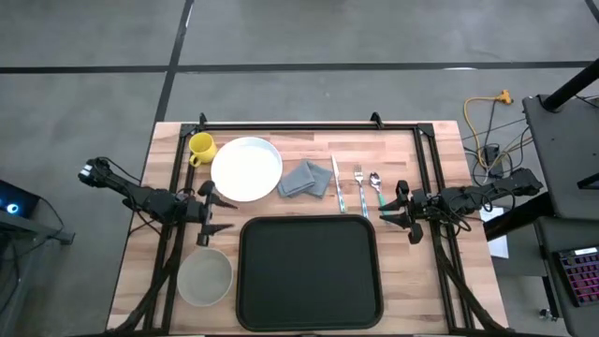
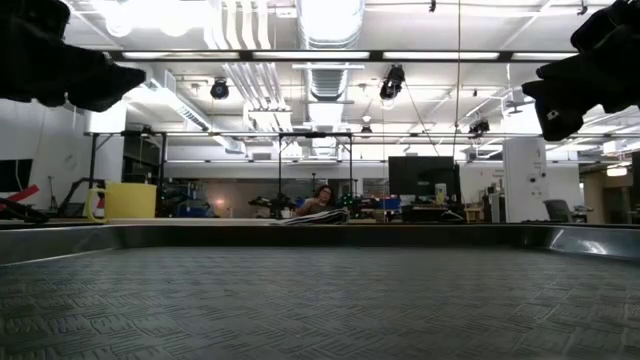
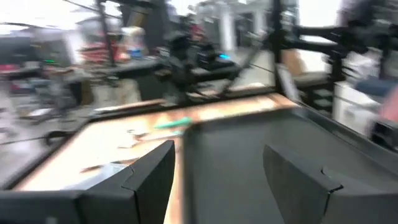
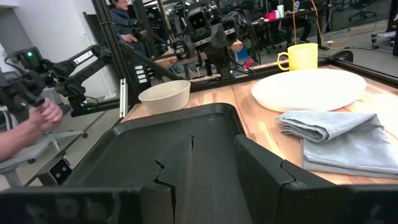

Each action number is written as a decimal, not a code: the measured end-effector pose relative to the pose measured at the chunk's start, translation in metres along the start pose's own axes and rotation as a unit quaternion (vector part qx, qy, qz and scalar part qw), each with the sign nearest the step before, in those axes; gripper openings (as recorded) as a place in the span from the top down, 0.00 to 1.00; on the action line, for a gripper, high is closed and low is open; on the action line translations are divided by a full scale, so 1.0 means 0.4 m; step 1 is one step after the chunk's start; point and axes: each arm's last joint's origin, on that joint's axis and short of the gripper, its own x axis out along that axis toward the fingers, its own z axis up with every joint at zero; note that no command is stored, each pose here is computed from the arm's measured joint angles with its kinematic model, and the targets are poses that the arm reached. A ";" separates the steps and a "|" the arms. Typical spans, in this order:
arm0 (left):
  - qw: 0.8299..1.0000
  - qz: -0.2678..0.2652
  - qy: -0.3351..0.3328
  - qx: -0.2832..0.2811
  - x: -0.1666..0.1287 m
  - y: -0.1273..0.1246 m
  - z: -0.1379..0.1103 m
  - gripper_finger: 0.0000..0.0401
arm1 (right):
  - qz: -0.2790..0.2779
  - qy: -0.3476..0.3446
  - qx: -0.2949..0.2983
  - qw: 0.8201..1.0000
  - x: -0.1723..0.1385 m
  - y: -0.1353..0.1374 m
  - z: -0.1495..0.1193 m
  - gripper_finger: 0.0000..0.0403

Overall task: Set up tray
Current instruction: Put the yellow mug on the black serving tray

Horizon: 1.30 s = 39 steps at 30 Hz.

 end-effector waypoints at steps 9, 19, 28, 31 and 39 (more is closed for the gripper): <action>0.996 0.081 -0.001 -0.034 0.011 0.039 0.028 0.44 | 0.000 0.000 0.000 1.000 0.000 0.000 0.000 0.72; 0.988 0.098 0.046 -0.108 0.037 0.097 0.059 0.44 | 0.000 0.000 0.000 1.000 0.000 0.000 0.000 0.72; 0.953 0.173 0.142 -0.202 0.029 0.153 0.166 0.44 | 0.000 0.000 0.000 1.000 0.000 0.000 0.000 0.72; 0.941 0.188 0.168 -0.227 0.028 0.163 0.200 0.44 | 0.000 0.000 0.000 1.000 0.000 0.000 0.000 0.72; 0.891 0.252 0.229 -0.299 0.019 0.196 0.264 0.44 | 0.000 0.000 0.000 1.000 0.000 0.000 0.000 0.72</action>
